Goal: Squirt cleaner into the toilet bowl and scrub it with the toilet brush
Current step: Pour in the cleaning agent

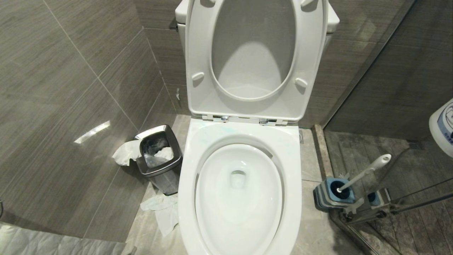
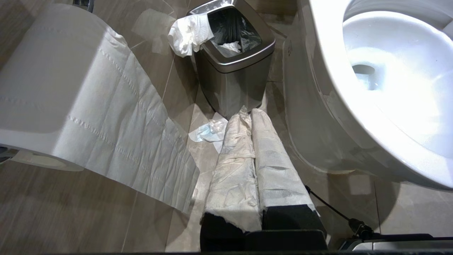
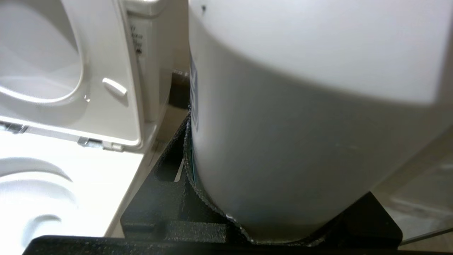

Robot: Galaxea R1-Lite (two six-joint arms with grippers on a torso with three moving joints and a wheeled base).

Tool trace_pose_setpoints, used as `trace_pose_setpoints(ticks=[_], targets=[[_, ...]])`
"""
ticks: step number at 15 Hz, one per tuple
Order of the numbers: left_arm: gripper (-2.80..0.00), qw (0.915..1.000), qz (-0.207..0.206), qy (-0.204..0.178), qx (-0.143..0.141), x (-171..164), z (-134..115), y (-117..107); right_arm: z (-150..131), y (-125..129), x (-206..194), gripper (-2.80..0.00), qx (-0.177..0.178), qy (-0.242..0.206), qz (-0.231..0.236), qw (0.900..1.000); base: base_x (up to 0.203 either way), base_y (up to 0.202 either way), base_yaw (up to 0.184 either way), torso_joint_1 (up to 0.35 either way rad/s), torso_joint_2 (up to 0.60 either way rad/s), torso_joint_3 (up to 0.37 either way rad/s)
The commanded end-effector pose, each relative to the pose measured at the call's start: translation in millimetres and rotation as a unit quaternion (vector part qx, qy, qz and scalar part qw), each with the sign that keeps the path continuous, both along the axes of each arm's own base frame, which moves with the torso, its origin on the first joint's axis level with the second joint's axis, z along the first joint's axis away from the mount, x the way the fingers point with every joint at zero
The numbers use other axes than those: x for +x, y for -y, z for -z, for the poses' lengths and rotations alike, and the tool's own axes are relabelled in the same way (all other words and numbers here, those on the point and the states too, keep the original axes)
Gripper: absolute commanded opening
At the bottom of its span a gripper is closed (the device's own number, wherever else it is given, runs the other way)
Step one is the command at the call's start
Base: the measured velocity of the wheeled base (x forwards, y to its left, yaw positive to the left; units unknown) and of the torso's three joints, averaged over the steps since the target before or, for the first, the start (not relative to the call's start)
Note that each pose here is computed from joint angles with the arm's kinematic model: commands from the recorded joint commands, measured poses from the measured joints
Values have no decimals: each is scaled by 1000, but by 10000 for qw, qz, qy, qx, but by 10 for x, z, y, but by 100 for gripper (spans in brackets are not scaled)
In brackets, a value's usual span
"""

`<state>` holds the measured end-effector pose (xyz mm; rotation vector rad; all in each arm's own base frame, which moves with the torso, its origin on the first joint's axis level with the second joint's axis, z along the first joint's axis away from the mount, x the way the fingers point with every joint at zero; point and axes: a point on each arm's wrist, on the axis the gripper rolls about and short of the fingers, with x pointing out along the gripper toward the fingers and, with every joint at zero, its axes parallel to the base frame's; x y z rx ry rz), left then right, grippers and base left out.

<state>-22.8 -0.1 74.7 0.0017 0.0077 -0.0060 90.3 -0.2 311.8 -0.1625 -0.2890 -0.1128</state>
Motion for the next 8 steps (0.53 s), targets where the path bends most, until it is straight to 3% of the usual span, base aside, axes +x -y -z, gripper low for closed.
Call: trace_pose_setpoints(ticks=[1, 8], targets=[[-280, 10000, 1, -8, 7, 1, 4, 0, 59, -4, 121, -280, 57, -224, -21, 9997, 0, 0, 0, 0, 0, 0], [-280, 10000, 1, -23, 22, 1, 7, 0, 240, -169, 624, -280, 46, -832, -205, 9963, 0, 0, 0, 0, 0, 0]])
